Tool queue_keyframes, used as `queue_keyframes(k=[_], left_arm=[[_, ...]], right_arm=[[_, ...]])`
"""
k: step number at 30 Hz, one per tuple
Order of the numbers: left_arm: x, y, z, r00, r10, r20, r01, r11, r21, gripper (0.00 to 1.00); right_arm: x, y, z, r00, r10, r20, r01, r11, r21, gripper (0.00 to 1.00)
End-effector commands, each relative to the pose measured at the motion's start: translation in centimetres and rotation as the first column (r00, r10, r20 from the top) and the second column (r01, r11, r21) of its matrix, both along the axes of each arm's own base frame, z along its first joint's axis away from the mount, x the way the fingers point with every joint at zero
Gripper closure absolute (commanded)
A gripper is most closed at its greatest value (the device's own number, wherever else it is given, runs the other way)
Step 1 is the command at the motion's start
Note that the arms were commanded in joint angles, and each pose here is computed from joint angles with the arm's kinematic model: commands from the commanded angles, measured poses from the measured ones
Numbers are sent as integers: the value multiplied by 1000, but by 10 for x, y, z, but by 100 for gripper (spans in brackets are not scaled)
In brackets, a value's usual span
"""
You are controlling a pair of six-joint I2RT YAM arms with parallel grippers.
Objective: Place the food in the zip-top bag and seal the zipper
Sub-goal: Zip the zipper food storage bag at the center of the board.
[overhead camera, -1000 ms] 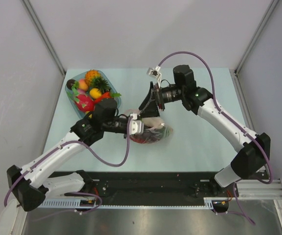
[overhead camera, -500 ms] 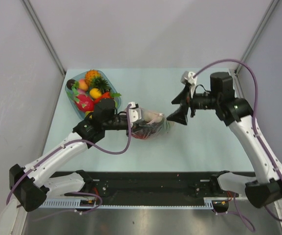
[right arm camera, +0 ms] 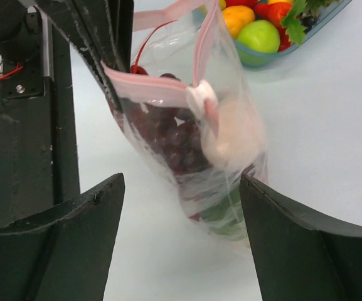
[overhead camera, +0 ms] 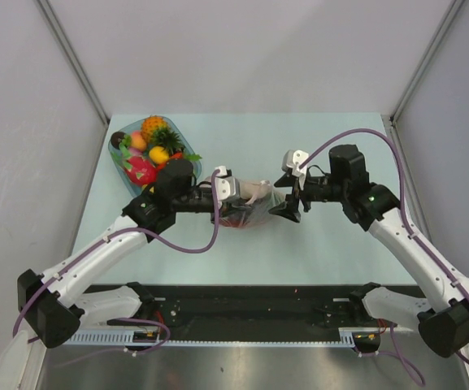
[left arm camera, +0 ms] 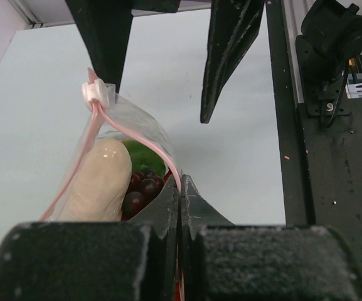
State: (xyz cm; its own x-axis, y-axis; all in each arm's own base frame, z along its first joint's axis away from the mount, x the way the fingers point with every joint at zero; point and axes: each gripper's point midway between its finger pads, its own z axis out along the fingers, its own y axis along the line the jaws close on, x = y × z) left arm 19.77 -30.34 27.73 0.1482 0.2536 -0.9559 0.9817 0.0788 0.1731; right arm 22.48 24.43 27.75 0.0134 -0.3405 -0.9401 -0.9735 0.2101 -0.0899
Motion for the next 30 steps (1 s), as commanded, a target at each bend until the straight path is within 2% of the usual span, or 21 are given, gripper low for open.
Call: queue_keyframes(k=[1, 7, 13, 18, 19, 22, 25, 26, 27, 30], left_arm=[[-3, -2, 33, 994, -50, 95, 55, 997, -56, 100], [-9, 0, 29, 992, -78, 104, 82, 996, -37, 100], [-10, 2, 21, 991, -89, 97, 91, 996, -14, 100], [-8, 5, 18, 992, -82, 95, 83, 996, -8, 100], [-7, 5, 17, 993, -78, 94, 79, 997, -6, 100], [-3, 7, 16, 994, -69, 81, 69, 998, -6, 100], [4, 10, 15, 997, -46, 61, 47, 999, -8, 100], [6, 11, 18, 997, -38, 67, 39, 999, -12, 98], [11, 12, 21, 998, -4, 64, 5, 1000, -16, 85], [18, 12, 49, 993, 30, 110, -23, 997, -72, 62]], right_arm=[[16, 12, 23, 992, 10, 128, -17, 998, 57, 22], [18, 16, 25, 991, 27, 134, -35, 998, 59, 19], [11, 33, 27, 989, 89, 122, -96, 994, 59, 25], [11, 36, 21, 990, 95, 104, -101, 994, 52, 51], [12, 37, 22, 990, 94, 108, -100, 993, 56, 66], [12, 36, 24, 990, 89, 113, -97, 993, 61, 86], [14, 36, 27, 990, 73, 118, -82, 994, 66, 100], [13, 35, 29, 991, 70, 117, -78, 994, 70, 100], [13, 35, 31, 991, 68, 117, -77, 994, 74, 100], [11, 35, 34, 991, 73, 116, -82, 994, 77, 100]])
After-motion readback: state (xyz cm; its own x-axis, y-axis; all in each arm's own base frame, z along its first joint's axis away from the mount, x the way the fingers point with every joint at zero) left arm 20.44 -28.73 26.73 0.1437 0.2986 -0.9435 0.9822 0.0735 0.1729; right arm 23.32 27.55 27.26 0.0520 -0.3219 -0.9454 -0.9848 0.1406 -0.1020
